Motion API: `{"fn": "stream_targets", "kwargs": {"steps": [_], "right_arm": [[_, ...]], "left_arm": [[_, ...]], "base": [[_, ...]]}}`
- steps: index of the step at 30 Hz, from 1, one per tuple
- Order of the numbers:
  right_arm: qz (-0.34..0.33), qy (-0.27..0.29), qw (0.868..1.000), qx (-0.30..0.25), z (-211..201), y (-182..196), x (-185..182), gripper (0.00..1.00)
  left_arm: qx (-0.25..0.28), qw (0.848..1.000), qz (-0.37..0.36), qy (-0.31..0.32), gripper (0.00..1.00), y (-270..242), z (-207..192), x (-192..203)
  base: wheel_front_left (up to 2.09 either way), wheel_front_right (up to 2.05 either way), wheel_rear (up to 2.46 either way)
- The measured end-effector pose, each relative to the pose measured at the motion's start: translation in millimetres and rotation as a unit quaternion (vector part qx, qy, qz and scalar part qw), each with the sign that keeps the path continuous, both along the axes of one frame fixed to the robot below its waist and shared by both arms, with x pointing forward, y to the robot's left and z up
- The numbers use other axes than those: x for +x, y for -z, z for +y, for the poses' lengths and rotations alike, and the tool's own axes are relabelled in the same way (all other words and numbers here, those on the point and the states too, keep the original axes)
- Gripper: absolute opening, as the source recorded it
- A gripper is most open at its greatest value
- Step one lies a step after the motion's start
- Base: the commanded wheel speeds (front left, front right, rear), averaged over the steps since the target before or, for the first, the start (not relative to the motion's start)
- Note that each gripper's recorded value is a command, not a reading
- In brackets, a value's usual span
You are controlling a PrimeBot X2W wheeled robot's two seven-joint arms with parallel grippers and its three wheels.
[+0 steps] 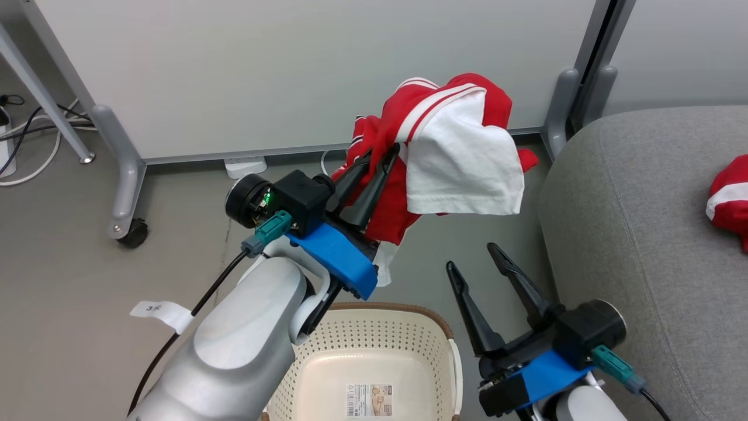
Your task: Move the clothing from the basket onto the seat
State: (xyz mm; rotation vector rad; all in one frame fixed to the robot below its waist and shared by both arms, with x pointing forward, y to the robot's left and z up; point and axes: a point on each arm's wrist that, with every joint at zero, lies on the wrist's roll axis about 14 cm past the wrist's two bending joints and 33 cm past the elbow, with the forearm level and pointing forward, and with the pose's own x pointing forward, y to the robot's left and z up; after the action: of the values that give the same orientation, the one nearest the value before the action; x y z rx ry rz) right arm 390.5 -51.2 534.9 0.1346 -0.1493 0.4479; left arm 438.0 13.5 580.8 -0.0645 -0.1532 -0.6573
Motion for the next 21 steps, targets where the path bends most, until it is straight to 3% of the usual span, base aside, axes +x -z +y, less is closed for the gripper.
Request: {"fn": "stream_targets", "kwargs": {"steps": [9,21], "right_arm": [[0.003,-0.079,0.997,-0.012,53,1,22,1.00],[0.016,-0.116,0.993,-0.016,84,7,61,1.00]], "left_arm": [[0.000,1.000,-0.006,0.009,0.00,-4,-8,5],[-0.004,1.000,0.001,0.014,0.00,2,-11,9]], "base": [[0.00,0.00,0.00],[0.00,0.00,0.00]]}}
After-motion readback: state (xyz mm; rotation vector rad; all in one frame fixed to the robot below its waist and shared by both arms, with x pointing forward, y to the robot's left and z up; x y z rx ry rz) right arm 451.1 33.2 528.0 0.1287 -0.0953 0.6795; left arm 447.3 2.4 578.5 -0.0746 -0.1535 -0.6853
